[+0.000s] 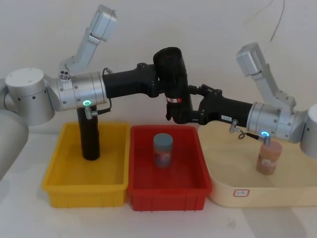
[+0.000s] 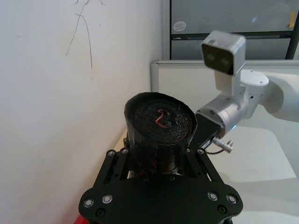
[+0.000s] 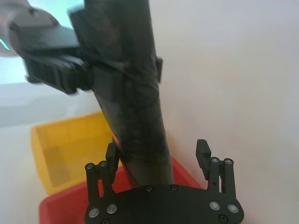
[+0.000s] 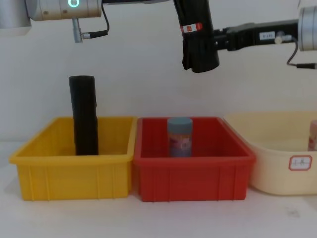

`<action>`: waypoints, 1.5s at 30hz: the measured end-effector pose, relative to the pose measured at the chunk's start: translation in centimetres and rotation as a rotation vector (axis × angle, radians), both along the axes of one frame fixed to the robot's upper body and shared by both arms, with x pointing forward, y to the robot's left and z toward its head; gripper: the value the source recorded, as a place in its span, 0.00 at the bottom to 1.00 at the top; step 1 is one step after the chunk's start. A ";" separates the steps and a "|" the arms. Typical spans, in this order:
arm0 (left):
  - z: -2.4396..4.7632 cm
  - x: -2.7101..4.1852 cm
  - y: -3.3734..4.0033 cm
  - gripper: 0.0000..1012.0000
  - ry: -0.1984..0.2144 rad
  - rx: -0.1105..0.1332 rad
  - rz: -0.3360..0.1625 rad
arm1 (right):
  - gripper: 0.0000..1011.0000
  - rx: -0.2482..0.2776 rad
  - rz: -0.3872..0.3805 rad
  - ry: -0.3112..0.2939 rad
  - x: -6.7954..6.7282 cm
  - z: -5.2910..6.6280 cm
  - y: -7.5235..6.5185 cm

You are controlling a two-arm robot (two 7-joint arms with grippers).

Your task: Pick up the garbage bag with the one hand and transfer it to the other hand.

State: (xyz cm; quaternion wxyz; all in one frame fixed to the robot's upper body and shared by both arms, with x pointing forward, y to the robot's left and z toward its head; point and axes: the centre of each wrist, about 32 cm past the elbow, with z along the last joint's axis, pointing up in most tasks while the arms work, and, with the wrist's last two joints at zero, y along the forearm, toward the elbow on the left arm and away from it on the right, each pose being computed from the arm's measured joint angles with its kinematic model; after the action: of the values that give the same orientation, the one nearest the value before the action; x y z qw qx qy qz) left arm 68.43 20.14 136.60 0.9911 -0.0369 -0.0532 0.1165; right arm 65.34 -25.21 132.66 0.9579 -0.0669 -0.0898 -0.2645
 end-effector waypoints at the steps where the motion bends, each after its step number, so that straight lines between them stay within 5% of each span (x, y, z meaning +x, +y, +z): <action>1: 0.00 0.00 0.00 0.44 0.000 0.000 0.000 | 0.99 0.007 0.011 -0.004 -0.2 0.3 0.0; 10: 0.00 0.00 0.00 0.44 0.000 0.000 0.000 | 0.99 0.023 0.081 -0.016 -0.8 1.4 0.1; 20: 0.00 0.00 0.00 0.44 0.000 0.000 0.000 | 0.99 -0.015 0.146 -0.022 -1.3 1.8 0.8; 45: 0.00 0.00 0.00 0.44 0.000 0.000 0.001 | 0.99 -0.020 0.151 -0.007 -0.6 1.6 1.8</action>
State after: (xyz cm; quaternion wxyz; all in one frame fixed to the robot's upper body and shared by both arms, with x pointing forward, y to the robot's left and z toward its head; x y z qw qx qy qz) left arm 68.43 20.14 136.59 0.9910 -0.0368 -0.0532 0.1169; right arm 64.77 -23.36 134.23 0.9740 -0.0687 -0.1007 -0.1909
